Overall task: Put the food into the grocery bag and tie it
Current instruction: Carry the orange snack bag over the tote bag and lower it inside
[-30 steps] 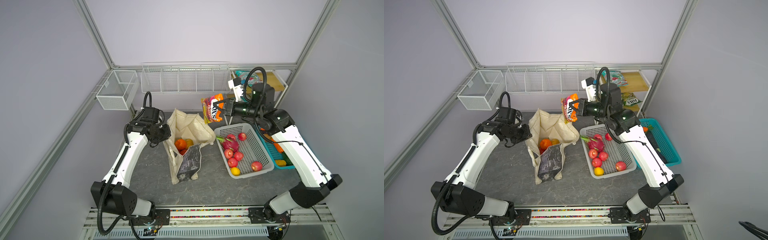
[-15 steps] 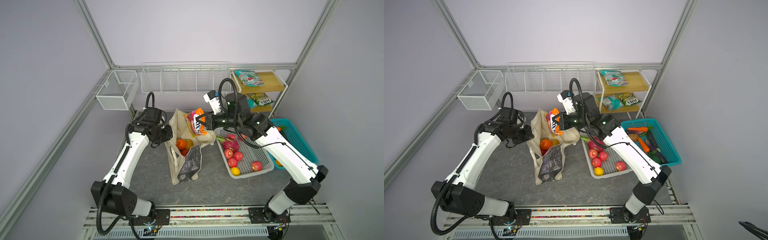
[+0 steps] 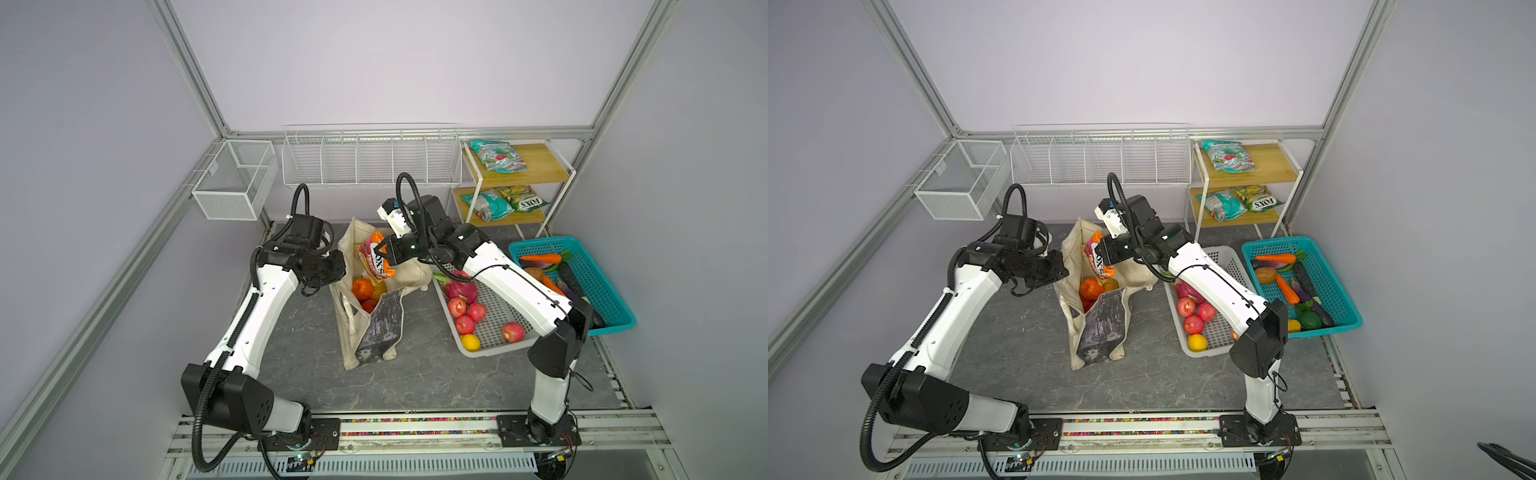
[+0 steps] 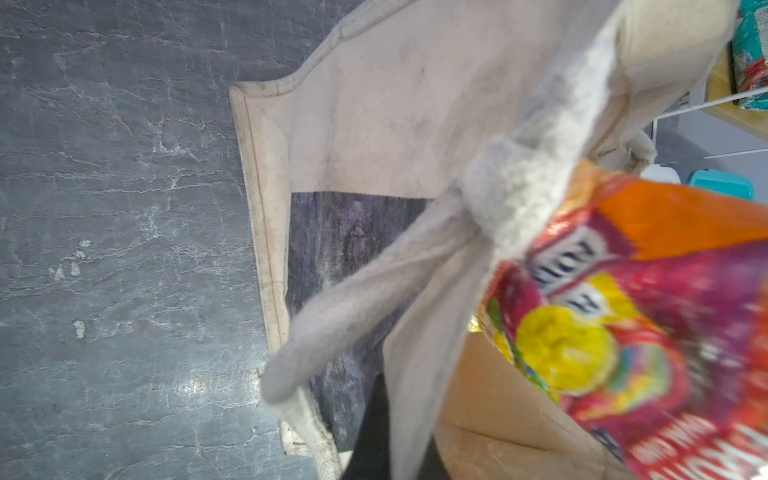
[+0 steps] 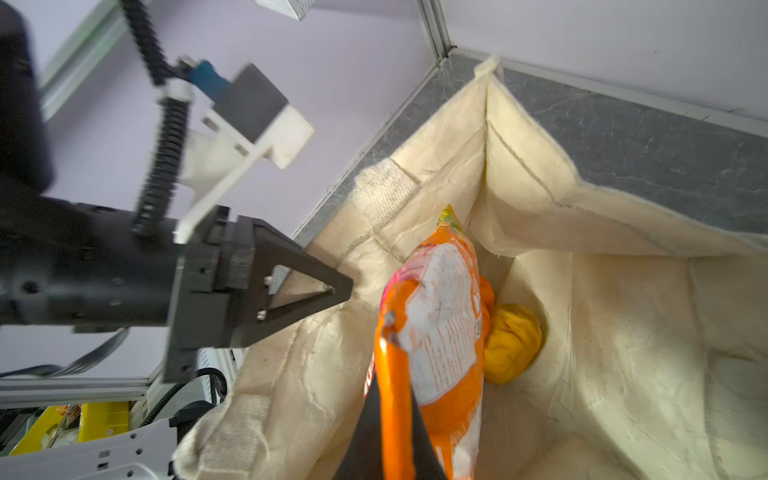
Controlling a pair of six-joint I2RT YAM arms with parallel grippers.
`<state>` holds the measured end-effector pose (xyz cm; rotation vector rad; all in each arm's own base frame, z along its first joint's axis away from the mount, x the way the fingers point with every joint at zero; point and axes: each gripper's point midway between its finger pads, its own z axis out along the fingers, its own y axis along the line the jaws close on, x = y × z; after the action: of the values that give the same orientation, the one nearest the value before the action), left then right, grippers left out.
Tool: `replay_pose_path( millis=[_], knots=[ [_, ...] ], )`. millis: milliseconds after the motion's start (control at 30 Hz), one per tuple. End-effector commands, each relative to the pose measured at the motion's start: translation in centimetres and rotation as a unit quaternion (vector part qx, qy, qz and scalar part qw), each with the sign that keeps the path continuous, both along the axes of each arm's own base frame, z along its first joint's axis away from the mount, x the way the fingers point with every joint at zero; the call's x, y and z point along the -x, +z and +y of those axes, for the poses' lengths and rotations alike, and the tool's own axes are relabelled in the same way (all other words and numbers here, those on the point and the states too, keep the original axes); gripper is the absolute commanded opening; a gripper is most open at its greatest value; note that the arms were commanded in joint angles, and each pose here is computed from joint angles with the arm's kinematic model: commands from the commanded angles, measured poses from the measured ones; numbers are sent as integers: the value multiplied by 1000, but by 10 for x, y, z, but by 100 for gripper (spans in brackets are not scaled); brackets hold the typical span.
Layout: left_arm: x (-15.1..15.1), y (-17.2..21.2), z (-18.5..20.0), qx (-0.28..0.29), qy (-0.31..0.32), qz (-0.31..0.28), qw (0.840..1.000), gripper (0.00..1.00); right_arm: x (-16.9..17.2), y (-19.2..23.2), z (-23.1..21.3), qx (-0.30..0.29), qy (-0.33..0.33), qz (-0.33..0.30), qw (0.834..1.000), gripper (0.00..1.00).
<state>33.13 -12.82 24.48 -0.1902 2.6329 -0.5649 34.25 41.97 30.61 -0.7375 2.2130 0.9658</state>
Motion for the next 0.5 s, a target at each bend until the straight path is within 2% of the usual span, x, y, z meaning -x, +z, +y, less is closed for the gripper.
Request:
replay_pose_path(
  millis=[0,267,467],
  knots=[
    [14,15,0,4,-11,-8,1000,0,2,0,11,-22,12,-5,1000,7],
    [15,15,0,9,-3,-11,1000,0,1,-49,24,1,18,33,999,7],
    [16,13,1,6,-3,-8,1000,0,4,-65,41,-2,28,50,998,7]
  ],
)
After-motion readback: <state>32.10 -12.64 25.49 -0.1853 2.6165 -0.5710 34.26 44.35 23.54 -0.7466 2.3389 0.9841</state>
